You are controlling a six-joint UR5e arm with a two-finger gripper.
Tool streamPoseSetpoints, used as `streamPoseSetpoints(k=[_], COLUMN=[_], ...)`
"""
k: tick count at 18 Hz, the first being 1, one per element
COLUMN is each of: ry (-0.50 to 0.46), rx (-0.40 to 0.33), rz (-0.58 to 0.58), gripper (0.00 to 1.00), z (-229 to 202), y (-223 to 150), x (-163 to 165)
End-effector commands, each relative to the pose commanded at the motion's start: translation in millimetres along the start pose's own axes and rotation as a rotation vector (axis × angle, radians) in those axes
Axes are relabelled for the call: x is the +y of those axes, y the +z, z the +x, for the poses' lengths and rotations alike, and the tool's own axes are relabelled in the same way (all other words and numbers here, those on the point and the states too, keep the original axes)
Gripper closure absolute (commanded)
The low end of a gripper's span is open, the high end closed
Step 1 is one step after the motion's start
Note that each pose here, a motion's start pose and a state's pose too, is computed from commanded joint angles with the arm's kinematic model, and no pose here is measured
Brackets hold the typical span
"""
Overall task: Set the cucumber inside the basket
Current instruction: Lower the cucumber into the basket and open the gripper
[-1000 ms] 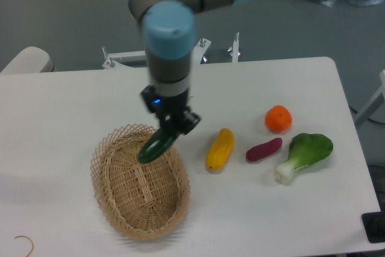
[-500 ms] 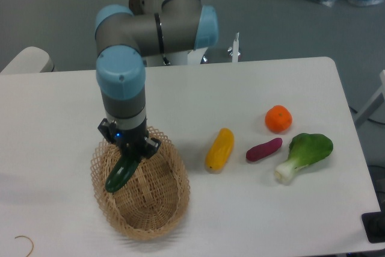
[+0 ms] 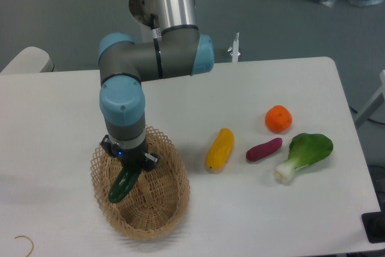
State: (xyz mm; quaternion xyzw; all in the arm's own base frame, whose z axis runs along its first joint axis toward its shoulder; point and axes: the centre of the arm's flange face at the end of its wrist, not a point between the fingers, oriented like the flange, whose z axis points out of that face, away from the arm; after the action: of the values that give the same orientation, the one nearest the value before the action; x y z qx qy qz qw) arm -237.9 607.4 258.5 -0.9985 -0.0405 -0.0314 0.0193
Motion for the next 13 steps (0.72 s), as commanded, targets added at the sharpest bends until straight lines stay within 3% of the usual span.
streamPoseSetpoints(k=[6, 10, 11, 12, 13], ry=[-0.147, -0.165, -0.158, -0.149, -0.149], rx=[0.006, -0.008, -0.012, -0.028, -0.063], rz=[-0.009, 0.017, 0.02, 0.016, 0.009], gripper=[0.58, 0.54, 0.34, 0.03, 0.0], z=[-5.8, -8.0, -8.2, -9.1, -12.2], y=[17.2, 18.0, 17.2, 17.6, 16.3], x=[-6.0, -7.6, -7.3, -5.8, -4.4])
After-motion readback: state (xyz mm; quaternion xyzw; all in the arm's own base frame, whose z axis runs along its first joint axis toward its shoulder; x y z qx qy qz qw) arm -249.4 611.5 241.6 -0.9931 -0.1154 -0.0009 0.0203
